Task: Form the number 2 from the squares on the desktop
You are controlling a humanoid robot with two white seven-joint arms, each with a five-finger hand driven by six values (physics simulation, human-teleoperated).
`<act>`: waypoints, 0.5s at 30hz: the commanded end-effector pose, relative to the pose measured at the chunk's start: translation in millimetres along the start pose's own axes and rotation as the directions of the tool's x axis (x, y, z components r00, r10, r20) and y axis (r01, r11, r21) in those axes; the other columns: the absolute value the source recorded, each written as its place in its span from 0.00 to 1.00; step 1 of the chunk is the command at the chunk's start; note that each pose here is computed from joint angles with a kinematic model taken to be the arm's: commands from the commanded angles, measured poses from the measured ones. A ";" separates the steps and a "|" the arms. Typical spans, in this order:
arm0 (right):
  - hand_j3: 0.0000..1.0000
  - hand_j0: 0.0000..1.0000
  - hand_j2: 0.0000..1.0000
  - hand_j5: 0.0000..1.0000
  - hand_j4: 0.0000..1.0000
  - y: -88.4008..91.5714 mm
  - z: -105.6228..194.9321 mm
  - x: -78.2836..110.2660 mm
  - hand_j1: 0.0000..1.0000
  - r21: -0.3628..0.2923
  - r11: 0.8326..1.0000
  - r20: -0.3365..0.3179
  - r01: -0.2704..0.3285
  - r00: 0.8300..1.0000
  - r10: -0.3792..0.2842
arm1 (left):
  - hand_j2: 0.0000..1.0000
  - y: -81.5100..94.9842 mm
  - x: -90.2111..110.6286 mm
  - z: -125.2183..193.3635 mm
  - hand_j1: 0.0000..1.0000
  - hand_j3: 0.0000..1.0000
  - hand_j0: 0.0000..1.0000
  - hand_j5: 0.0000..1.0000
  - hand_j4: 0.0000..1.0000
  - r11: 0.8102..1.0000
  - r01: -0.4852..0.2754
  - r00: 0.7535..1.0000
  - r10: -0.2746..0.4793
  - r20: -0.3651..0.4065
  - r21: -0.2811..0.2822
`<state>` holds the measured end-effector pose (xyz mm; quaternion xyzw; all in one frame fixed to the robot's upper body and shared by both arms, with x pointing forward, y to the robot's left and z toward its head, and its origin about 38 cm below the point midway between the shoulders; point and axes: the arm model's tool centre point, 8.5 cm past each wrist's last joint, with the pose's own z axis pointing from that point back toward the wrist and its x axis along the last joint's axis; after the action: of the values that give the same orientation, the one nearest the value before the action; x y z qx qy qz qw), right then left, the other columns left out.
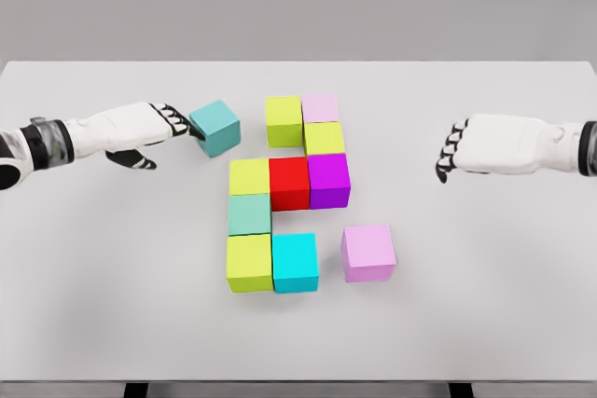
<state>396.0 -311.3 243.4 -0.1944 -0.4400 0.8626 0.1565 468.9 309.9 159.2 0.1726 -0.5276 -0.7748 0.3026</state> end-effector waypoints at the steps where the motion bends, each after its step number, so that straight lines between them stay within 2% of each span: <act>1: 0.53 0.53 0.53 0.53 0.53 9.2 5.3 3.8 0.53 -0.016 1.000 0.006 0.016 1.000 -0.016 | 0.87 1.4 1.9 -4.6 0.87 0.87 0.87 0.87 0.87 1.000 -0.008 1.000 0.008 0.006 0.009; 10: 0.53 0.53 0.53 0.53 0.53 38.3 -24.7 31.2 0.53 0.051 0.998 0.106 0.047 0.993 -0.052 | 0.87 1.7 0.3 -7.9 0.87 0.87 0.87 0.87 0.87 1.000 -0.013 1.000 0.012 0.003 0.009; 15: 0.52 0.52 0.52 0.52 0.52 41.2 -28.4 32.7 0.52 0.057 0.997 0.112 0.050 0.992 -0.056 | 0.88 4.4 -3.7 -7.1 0.88 0.88 0.88 0.88 0.88 1.000 -0.008 1.000 0.008 -0.008 0.008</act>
<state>377.2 -302.3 190.7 -0.1334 -0.4286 0.8795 0.1581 476.7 304.4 161.1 0.1749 -0.5300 -0.7723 0.3032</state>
